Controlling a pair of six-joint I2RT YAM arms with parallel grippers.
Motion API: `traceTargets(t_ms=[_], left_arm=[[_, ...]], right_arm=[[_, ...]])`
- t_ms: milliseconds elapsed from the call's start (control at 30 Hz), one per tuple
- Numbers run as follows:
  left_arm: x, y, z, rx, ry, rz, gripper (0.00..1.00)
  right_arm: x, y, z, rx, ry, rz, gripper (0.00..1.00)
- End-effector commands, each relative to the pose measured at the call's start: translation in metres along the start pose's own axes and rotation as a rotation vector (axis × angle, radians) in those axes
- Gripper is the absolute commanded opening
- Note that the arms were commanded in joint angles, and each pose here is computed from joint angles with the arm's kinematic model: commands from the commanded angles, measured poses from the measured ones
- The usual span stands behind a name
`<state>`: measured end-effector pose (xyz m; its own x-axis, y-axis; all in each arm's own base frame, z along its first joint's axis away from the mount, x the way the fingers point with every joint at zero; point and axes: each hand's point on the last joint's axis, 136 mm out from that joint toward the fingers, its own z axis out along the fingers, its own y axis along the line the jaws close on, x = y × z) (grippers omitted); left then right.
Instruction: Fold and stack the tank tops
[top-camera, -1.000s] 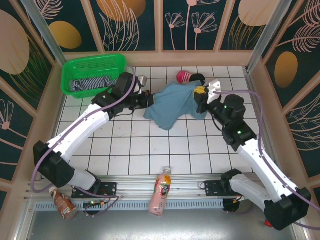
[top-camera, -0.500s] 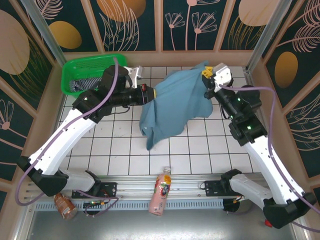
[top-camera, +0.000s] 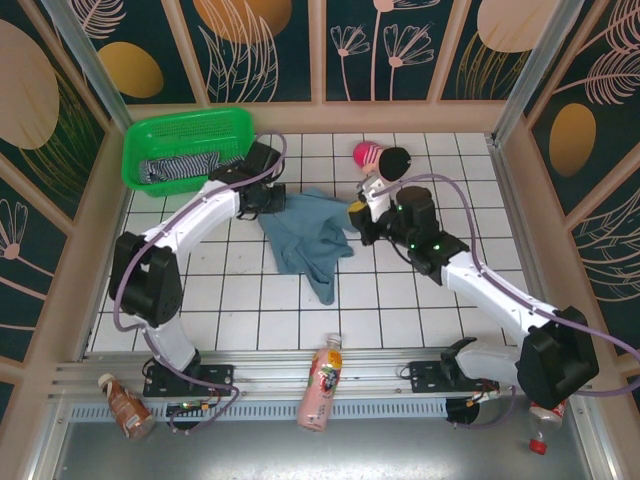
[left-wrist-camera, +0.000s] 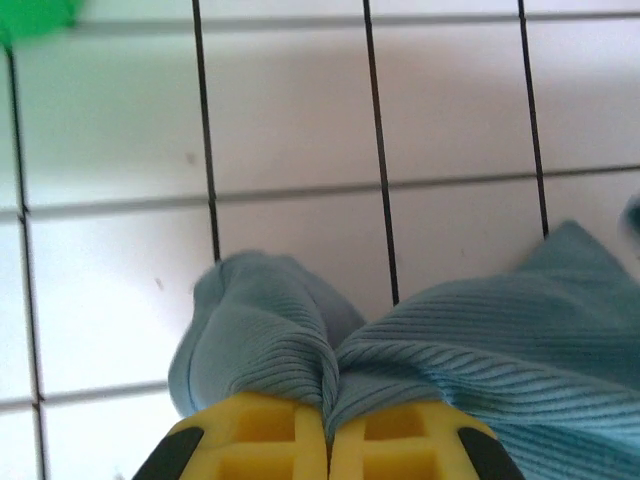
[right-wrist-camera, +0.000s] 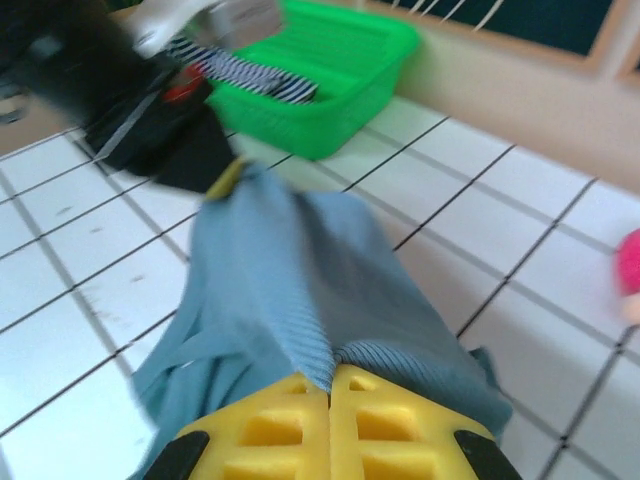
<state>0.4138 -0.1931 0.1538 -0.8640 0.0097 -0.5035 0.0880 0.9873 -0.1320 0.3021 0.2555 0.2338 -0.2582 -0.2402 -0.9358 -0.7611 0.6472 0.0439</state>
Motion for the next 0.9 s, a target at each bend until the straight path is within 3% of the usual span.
traceTargets(t_ms=[0, 267, 367, 467, 700, 867], left_arm=[[-0.069, 0.004, -0.032, -0.095, -0.193, 0.134, 0.07], [-0.162, -0.05, -0.068, 0.064, -0.395, 0.189, 0.07], [-0.191, -0.069, -0.082, 0.126, -0.499, 0.235, 0.09], [-0.203, -0.089, -0.08, 0.211, -0.533, 0.247, 0.08], [-0.143, -0.117, -0.02, 0.275, -0.352, 0.343, 0.1], [-0.074, -0.116, 0.045, 0.308, -0.224, 0.325, 0.1]], right_arm=[[-0.04, 0.019, -0.015, -0.028, -0.13, 0.051, 0.0], [-0.091, -0.029, -0.028, 0.075, -0.223, -0.013, 0.0], [-0.103, -0.004, -0.032, -0.033, -0.221, -0.016, 0.0], [-0.089, 0.033, -0.03, -0.133, -0.16, 0.012, 0.0], [-0.03, 0.101, -0.03, -0.276, -0.027, 0.129, 0.0], [0.039, 0.1, -0.02, -0.241, 0.133, 0.193, 0.0]])
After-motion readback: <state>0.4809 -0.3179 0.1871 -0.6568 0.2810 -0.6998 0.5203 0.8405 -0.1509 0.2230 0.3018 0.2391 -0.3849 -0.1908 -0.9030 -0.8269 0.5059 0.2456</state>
